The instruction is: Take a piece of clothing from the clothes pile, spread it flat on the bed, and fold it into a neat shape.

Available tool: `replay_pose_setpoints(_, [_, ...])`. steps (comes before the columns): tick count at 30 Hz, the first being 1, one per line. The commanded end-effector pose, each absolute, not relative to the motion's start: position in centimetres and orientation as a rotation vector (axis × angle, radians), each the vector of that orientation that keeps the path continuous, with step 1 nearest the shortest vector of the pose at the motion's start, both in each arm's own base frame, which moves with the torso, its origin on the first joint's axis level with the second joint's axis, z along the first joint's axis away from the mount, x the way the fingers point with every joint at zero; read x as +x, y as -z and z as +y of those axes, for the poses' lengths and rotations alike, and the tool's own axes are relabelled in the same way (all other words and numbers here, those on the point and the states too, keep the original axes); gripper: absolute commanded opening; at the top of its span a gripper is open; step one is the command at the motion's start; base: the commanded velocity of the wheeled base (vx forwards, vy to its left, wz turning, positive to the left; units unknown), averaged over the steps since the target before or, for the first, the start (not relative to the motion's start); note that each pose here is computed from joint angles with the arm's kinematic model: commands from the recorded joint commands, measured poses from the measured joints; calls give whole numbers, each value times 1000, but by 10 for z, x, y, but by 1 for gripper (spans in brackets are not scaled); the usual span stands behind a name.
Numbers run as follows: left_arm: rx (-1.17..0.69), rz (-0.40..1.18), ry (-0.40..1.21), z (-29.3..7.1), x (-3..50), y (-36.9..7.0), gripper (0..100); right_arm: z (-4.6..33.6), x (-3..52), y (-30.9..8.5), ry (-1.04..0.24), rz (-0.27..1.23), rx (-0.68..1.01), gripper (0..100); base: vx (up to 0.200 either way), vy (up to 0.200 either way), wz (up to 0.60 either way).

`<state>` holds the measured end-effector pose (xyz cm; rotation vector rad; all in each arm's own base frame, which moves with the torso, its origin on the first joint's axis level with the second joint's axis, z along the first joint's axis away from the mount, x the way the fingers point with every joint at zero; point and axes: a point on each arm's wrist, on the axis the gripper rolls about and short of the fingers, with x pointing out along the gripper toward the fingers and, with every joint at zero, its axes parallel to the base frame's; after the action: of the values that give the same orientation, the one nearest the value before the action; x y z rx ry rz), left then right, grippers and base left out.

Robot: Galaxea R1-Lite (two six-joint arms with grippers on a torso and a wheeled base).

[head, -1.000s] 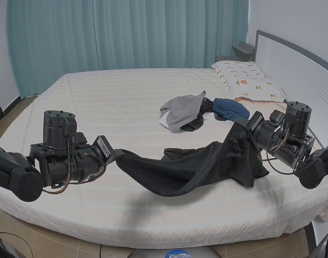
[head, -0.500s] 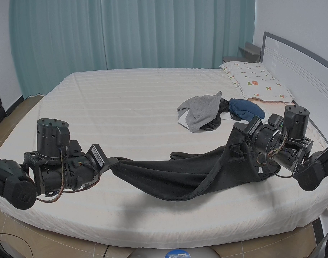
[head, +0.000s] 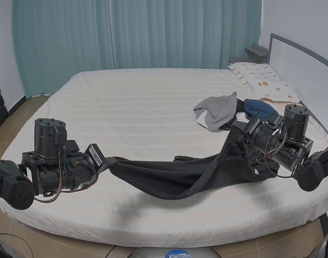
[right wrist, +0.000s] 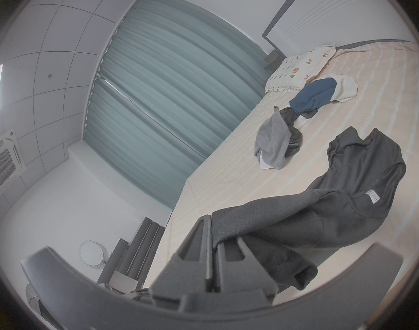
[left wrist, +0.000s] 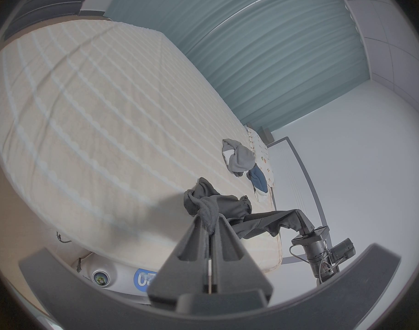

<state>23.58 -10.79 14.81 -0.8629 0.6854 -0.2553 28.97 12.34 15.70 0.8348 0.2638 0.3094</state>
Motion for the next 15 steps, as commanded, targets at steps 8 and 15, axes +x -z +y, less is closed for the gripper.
replay_pose_setpoints(8, [-869, 668, 257, -105, 234, -152, 0, 123, 288, -159, -321, 261, 837, 0, 0, 200, 0])
replay_pose_setpoints(15, [-868, 671, 258, -105, 233, -152, 0, 126, 287, -158, -332, 271, 835, 0, 0, 200, 0])
